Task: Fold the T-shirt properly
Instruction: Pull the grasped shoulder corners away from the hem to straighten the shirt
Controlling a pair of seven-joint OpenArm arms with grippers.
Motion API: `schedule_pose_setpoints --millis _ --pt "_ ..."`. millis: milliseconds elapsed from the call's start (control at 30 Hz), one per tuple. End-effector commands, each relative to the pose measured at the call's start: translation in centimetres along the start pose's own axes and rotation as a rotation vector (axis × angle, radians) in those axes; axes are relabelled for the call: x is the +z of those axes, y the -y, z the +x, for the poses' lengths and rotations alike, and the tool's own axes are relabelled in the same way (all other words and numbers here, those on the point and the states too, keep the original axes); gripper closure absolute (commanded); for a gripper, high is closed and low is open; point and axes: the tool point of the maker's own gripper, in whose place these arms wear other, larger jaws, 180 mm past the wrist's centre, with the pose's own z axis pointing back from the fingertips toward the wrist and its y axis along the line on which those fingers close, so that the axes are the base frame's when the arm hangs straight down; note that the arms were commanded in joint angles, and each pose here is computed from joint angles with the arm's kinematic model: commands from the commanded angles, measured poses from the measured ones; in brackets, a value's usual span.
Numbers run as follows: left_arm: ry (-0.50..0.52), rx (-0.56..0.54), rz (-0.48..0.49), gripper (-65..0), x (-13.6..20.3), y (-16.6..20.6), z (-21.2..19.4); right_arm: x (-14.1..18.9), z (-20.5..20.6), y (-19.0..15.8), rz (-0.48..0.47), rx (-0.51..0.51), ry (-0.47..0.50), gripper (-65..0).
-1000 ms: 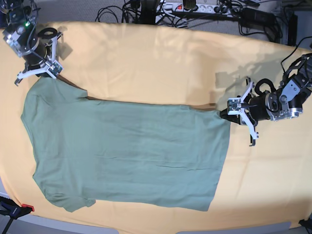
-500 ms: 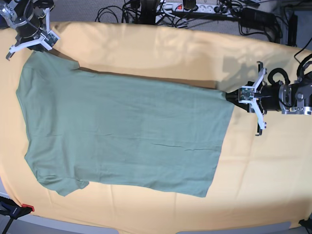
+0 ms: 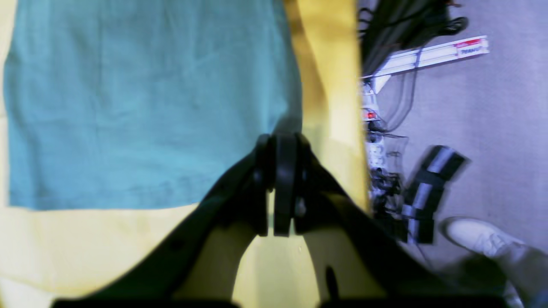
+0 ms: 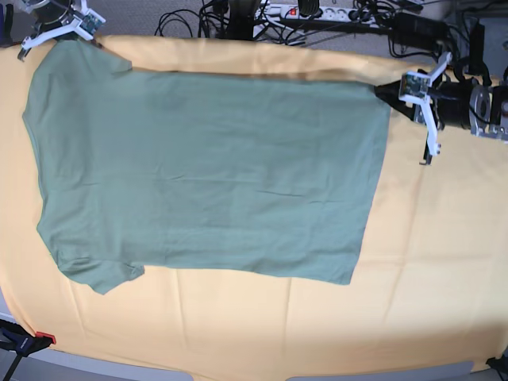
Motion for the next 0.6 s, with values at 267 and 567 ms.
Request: schedule_pose_setpoints --millis 267,567 --pt "-0.010 0.002 -0.001 0.0 0.3 0.1 -0.1 0.6 -0.4 -0.8 0.021 0.016 -0.011 0.0" --pt "0.011 -0.053 0.039 0.0 -1.0 -0.9 0.6 0.5 4.5 2.6 -0.103 -0.020 0.227 0.0"
